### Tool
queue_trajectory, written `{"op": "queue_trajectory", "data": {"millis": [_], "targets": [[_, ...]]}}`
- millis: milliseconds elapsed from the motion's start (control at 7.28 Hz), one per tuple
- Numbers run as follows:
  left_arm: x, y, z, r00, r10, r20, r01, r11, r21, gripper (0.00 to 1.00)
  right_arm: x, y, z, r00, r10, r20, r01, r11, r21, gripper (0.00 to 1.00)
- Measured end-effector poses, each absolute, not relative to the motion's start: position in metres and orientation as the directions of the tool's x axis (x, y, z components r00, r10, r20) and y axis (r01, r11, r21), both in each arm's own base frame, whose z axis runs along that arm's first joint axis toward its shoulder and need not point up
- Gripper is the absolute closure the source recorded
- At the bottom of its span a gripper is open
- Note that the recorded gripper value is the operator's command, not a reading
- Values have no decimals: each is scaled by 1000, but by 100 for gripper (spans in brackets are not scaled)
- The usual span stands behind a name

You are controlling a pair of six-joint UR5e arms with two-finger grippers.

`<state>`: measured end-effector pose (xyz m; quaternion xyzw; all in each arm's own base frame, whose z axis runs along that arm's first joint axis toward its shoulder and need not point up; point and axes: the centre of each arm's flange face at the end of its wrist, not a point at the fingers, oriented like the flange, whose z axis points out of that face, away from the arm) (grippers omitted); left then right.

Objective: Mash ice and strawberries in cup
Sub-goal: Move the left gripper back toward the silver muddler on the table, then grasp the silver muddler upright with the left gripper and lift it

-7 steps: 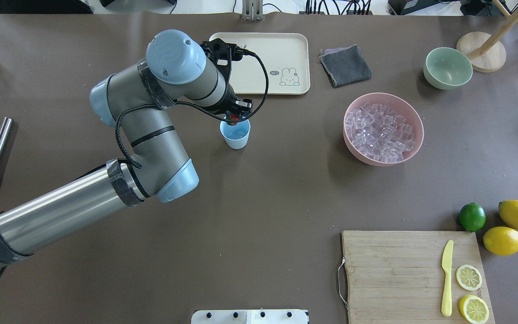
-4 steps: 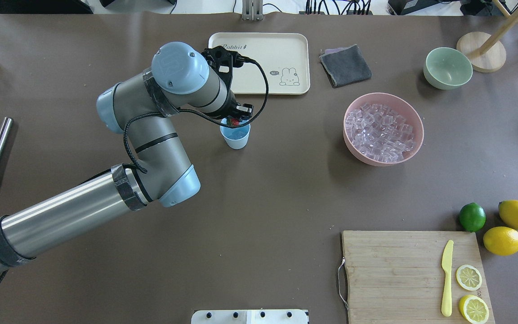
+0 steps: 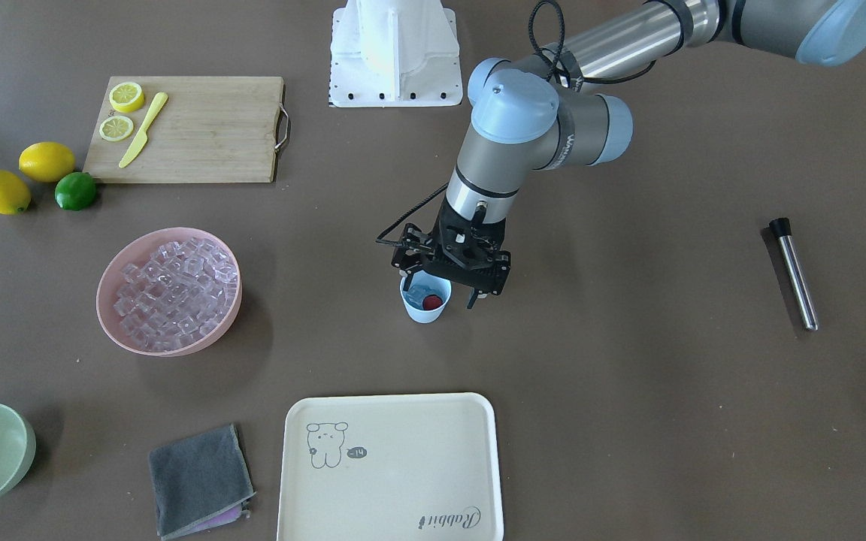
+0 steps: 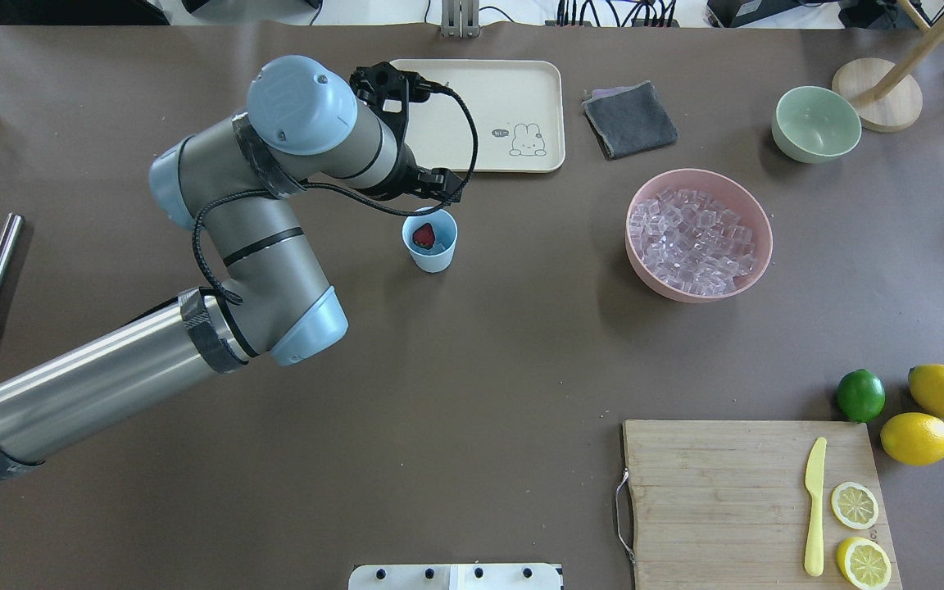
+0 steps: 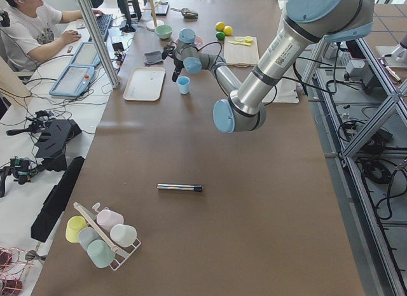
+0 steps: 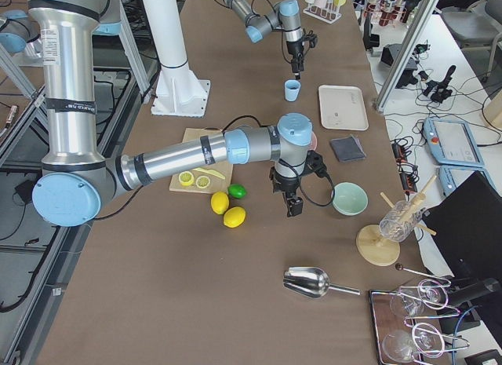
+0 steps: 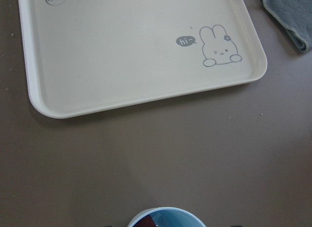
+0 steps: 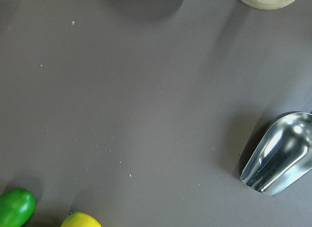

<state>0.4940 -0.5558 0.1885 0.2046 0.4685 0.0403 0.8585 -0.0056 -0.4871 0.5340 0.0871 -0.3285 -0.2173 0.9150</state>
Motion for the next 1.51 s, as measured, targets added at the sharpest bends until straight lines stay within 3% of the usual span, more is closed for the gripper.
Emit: {"op": "queue_trajectory", "data": {"millis": [687,962,1511], "targets": [[237,-653,387,656,35,-754,205,953,222,3,-4,-476,546,690,-460,559,337,888,313,2],[174,-658,479,693,1,-720,168,972,163,3,-4,-475,557,689,-465,557,341,885,317,2],[145,-626,634,739,-47,-672,122,990,65,3,-3,-471,568,689,-485,539,339,872,352,1]]}}
